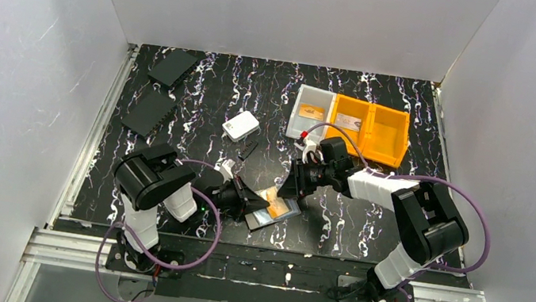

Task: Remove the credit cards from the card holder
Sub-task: Remove the credit card from the card holder.

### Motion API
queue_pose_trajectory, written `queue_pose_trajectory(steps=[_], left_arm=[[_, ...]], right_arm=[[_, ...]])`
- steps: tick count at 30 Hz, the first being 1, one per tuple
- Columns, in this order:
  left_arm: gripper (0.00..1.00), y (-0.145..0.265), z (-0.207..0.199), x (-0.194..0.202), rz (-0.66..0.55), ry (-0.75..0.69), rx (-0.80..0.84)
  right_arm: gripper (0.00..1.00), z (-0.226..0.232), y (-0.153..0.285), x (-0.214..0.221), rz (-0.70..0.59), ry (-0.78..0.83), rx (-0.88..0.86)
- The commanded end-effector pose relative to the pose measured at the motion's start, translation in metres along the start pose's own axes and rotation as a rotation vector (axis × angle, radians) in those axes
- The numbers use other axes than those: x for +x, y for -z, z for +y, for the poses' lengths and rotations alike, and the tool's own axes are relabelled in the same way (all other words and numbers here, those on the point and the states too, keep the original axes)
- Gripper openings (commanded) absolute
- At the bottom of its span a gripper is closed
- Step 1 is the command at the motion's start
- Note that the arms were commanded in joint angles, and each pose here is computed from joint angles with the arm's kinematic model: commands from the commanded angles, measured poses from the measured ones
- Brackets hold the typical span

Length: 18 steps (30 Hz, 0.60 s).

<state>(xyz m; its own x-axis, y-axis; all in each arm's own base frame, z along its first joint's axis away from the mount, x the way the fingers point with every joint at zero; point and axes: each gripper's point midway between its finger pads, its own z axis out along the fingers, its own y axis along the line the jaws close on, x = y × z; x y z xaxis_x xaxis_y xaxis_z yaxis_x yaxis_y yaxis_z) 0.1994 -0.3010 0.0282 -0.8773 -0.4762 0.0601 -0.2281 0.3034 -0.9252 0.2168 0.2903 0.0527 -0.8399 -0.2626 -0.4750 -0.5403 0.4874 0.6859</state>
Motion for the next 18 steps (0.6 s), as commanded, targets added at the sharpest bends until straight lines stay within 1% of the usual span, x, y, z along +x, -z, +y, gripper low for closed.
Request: queue_pose_trajectory(steps=[1, 6, 11, 14, 18], left_arm=[[0.0, 0.009, -0.006, -0.016, -0.091, -0.033, 0.028], [0.0, 0.019, -0.003, -0.012, -0.079, -0.05, 0.028], [0.0, 0.025, -0.003, -0.006, -0.048, -0.062, 0.034], [0.0, 0.032, -0.001, 0.0, -0.035, -0.074, 0.032], [0.0, 0.04, -0.005, 0.006, -0.013, -0.109, 0.048]], right_arm=[[0.35, -0.025, 0.001, 0.038, 0.097, -0.054, 0.097], [0.41, -0.035, 0.001, 0.042, 0.112, -0.042, 0.137], [0.43, -0.038, 0.002, 0.046, 0.132, -0.043, 0.146], [0.46, -0.031, 0.003, 0.042, 0.12, -0.019, 0.118], [0.54, -0.005, 0.011, 0.031, 0.078, 0.053, 0.018]])
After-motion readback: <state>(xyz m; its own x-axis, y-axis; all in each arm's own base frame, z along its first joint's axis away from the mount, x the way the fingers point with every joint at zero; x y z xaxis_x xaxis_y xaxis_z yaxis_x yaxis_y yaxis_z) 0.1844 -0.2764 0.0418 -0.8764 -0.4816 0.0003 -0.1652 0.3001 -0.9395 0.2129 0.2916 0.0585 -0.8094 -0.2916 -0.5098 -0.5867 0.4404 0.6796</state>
